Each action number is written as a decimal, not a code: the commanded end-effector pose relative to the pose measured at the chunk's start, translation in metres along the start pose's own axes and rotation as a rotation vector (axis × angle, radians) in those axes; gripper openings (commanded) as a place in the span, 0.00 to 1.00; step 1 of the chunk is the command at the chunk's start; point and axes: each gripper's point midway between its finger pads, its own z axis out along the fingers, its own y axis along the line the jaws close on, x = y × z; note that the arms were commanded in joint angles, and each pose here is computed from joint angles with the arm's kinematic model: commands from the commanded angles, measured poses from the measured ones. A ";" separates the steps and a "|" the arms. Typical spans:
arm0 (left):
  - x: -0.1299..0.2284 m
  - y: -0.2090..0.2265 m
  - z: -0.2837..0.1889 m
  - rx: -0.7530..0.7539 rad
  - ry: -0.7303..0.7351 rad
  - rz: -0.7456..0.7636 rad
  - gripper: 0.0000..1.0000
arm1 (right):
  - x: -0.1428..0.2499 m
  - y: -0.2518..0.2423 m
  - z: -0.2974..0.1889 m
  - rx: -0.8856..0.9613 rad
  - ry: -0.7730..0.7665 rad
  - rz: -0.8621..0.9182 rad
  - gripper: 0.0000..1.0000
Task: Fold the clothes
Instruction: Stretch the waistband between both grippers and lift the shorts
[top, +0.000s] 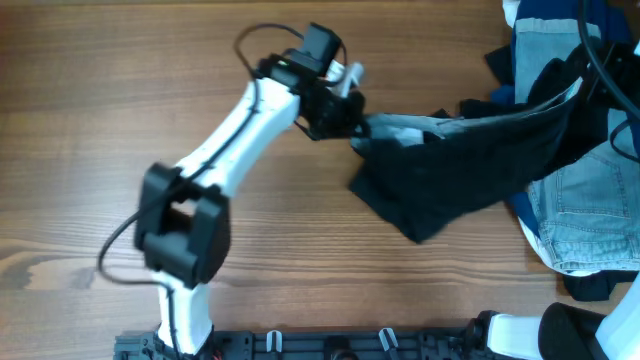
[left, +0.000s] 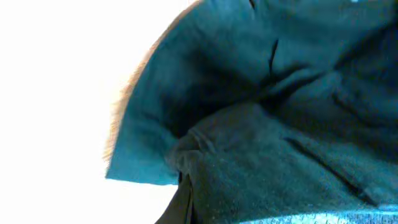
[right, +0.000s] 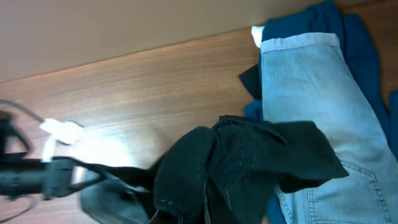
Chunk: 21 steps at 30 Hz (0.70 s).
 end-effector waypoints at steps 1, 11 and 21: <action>-0.032 0.021 -0.110 -0.142 -0.290 0.024 0.04 | -0.006 0.006 -0.002 -0.030 -0.020 -0.025 0.04; 0.003 0.007 -0.391 -0.376 -1.077 0.069 0.04 | -0.039 0.046 -0.004 -0.163 -0.152 -0.122 0.04; 0.145 -0.054 -0.502 -0.465 -1.492 0.164 0.04 | -0.012 0.062 -0.123 -0.107 -0.359 -0.173 0.04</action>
